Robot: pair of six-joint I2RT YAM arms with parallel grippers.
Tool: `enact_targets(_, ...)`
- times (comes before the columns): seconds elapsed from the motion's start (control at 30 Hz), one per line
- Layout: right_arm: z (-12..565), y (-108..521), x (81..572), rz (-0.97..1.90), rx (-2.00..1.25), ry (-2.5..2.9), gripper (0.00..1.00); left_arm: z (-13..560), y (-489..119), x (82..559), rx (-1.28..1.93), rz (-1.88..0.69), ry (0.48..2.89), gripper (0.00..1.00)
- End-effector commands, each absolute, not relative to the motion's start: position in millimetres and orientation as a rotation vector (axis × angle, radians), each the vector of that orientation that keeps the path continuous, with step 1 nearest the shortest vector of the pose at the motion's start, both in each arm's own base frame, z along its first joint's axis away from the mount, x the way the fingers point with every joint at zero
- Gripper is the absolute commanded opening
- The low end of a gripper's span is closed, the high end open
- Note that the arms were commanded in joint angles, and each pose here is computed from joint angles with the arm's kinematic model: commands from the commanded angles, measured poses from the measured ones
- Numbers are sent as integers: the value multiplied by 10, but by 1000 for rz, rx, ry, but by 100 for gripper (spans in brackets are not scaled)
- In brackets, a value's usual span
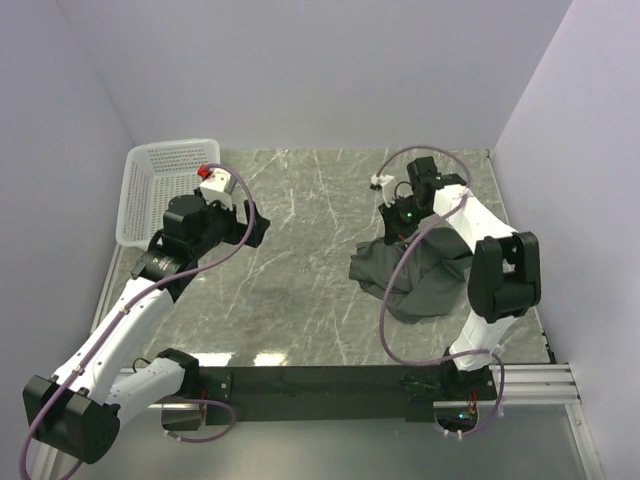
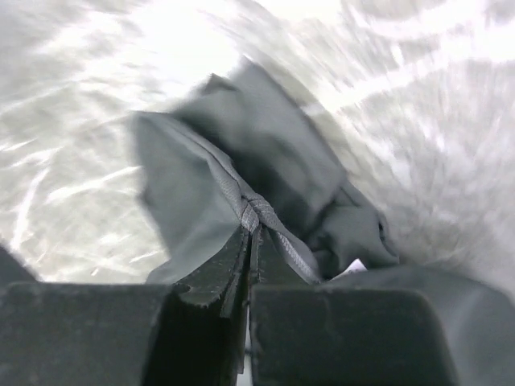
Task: Fold and stack the t-shirts
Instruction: Flatten the tshirt out
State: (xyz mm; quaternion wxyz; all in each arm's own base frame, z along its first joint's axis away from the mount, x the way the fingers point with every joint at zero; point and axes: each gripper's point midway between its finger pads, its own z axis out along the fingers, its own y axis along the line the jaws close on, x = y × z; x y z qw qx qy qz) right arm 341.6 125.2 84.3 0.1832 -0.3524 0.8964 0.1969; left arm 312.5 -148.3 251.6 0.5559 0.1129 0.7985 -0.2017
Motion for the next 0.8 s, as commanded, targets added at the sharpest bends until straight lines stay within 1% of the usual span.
enact_targets(0.0,1623,1618,3246,740,-1249,2197,0,2675,-1672,3078,372,-568,1806,99)
enact_targets(0.13,1885,1881,2922,842,-1473,2037,0,2699,-1898,2931,512,-694,1726,99)
enact_targets(0.27,1916,2146,2749,855,-1598,1964,0,2746,-2174,2688,670,-869,1618,99)
enact_targets(0.37,1933,2343,2682,858,-1645,1931,0,2754,-2304,2625,704,-929,1574,99)
enact_targets(0.53,1909,2520,2653,837,-1666,1928,0,2564,-2535,2605,751,-1014,1636,99)
enact_targets(0.77,1917,2595,2660,838,-1640,1930,0,2213,-2923,2511,850,-1084,1751,99)
